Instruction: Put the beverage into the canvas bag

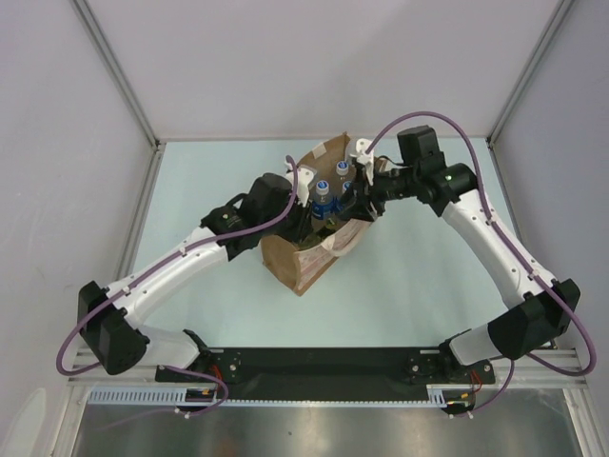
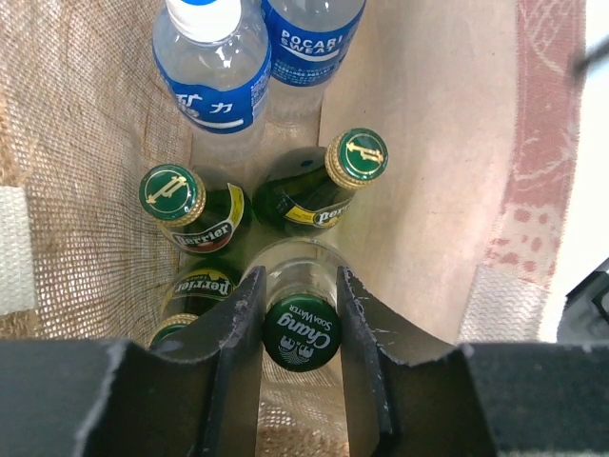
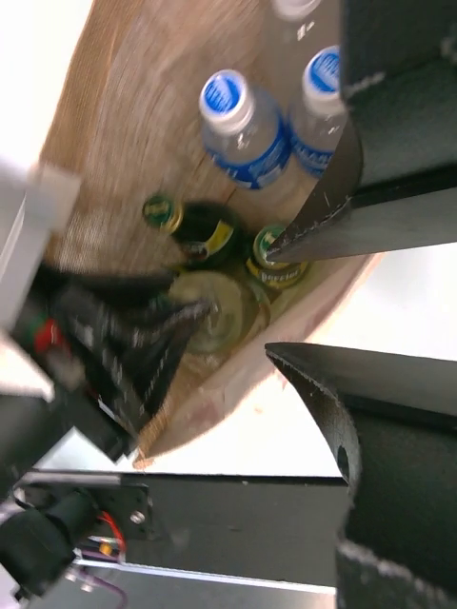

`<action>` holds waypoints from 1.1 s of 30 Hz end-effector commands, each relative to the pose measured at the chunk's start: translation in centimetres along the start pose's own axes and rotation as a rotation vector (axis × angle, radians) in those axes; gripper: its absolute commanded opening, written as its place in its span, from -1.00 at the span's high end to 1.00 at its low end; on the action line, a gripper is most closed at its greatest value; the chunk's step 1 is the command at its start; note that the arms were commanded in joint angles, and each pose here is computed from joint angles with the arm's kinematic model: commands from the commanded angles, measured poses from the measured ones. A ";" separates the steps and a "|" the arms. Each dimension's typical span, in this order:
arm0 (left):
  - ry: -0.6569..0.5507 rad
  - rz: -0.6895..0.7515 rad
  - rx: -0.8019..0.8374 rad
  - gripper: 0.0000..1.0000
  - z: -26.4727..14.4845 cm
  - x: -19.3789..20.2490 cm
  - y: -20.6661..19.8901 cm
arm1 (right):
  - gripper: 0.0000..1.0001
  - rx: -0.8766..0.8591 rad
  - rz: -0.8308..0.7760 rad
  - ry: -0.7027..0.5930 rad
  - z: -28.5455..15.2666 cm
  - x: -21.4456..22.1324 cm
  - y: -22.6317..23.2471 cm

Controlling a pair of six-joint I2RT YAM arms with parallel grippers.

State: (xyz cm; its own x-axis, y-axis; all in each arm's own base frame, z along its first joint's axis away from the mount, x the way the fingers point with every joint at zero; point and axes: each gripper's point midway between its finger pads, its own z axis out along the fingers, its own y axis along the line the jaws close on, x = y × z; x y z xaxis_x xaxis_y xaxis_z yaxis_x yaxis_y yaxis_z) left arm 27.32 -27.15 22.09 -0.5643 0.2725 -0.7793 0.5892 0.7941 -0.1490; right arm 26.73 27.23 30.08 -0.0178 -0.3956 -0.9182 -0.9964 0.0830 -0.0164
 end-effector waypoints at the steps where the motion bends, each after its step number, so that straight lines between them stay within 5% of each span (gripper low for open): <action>1: -0.163 0.052 0.001 1.00 -0.5 -3.2 -0.2 | 0.07 0.097 -0.003 -0.101 -3.3 -3.2 -2.1; 12: -0.099 0.100 -0.008 0.90 1.5 -1.5 -0.2 | -0.08 0.276 0.123 -0.151 -7.8 -1.9 -6.7; 21: -0.027 0.129 -0.009 0.40 2.7 0.3 0.1 | -0.10 0.328 0.188 -0.169 -9.3 -1.0 -8.1; 33: -0.115 0.129 -0.029 -0.30 -0.1 -2.3 0.2 | -0.13 0.360 0.208 -0.165 -10.5 -0.6 -8.6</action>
State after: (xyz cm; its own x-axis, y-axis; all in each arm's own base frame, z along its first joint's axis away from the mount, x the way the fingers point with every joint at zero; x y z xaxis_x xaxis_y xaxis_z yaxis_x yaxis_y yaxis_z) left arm 28.57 -28.03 20.90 -0.4734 0.3369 -0.8139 0.6354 0.7706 -0.0506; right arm 34.95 17.31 33.14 -0.2237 -0.2020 -0.9535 -0.8730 0.4765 0.1038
